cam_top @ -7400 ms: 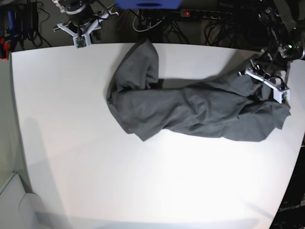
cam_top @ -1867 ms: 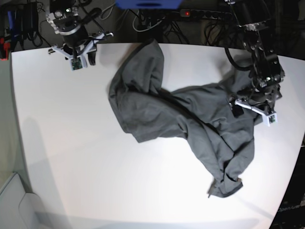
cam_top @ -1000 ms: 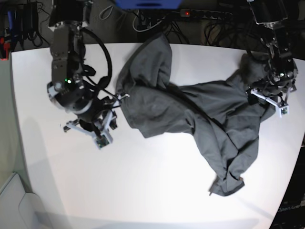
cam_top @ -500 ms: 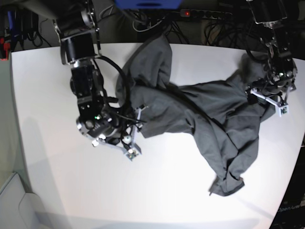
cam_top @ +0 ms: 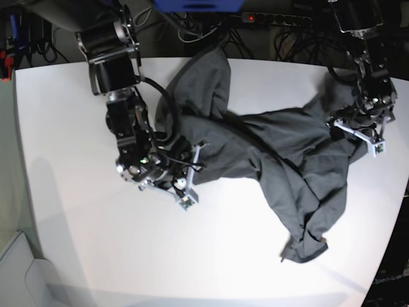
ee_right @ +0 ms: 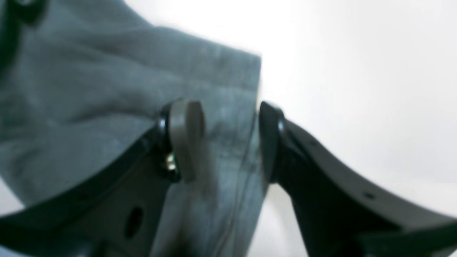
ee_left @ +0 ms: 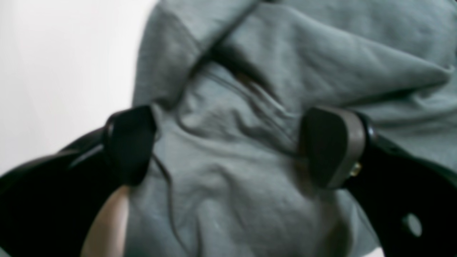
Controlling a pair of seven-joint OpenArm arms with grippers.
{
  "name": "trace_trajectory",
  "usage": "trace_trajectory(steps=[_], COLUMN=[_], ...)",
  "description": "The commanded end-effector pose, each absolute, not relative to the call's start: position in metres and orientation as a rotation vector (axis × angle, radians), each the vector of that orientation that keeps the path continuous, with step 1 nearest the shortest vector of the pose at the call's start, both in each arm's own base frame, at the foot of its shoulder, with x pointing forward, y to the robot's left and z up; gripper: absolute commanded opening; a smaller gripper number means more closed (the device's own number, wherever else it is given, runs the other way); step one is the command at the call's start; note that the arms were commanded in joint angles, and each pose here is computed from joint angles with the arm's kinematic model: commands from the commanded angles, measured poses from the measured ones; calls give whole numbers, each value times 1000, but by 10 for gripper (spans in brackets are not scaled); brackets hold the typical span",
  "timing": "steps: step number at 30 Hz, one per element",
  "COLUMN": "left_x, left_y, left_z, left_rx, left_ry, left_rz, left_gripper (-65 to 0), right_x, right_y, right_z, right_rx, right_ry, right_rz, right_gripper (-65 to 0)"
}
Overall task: Layout the t-shirt on the table in an organized manner, then fold the t-shirt properly
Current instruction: 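Pull the shirt edge away from the left gripper with the right gripper to spread it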
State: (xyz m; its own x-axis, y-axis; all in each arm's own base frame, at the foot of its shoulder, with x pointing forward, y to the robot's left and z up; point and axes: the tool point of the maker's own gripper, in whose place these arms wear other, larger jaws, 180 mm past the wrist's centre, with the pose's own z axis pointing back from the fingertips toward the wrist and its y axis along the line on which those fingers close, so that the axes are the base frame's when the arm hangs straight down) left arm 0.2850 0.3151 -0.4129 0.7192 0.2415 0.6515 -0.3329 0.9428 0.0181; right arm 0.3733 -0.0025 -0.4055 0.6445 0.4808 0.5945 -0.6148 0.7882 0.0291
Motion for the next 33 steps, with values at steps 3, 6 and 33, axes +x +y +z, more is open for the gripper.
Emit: trace_trajectory(steps=[3,6,33], left_x=[296,296,287], left_y=[321,321,325], left_z=[-398,-398,-407], left_rx=[154,154,163], left_ry=[-751,-751,-723], left_rz=[313,313,314], left_gripper=[0,0,0], right_x=[384,385,494], right_y=[3,4,-147], right_z=[-401,-404,-251], right_rx=[261,269,-34], right_ry=[-643,-652,-1001], right_rz=[619,615,449], right_gripper=[-372,-377,-650])
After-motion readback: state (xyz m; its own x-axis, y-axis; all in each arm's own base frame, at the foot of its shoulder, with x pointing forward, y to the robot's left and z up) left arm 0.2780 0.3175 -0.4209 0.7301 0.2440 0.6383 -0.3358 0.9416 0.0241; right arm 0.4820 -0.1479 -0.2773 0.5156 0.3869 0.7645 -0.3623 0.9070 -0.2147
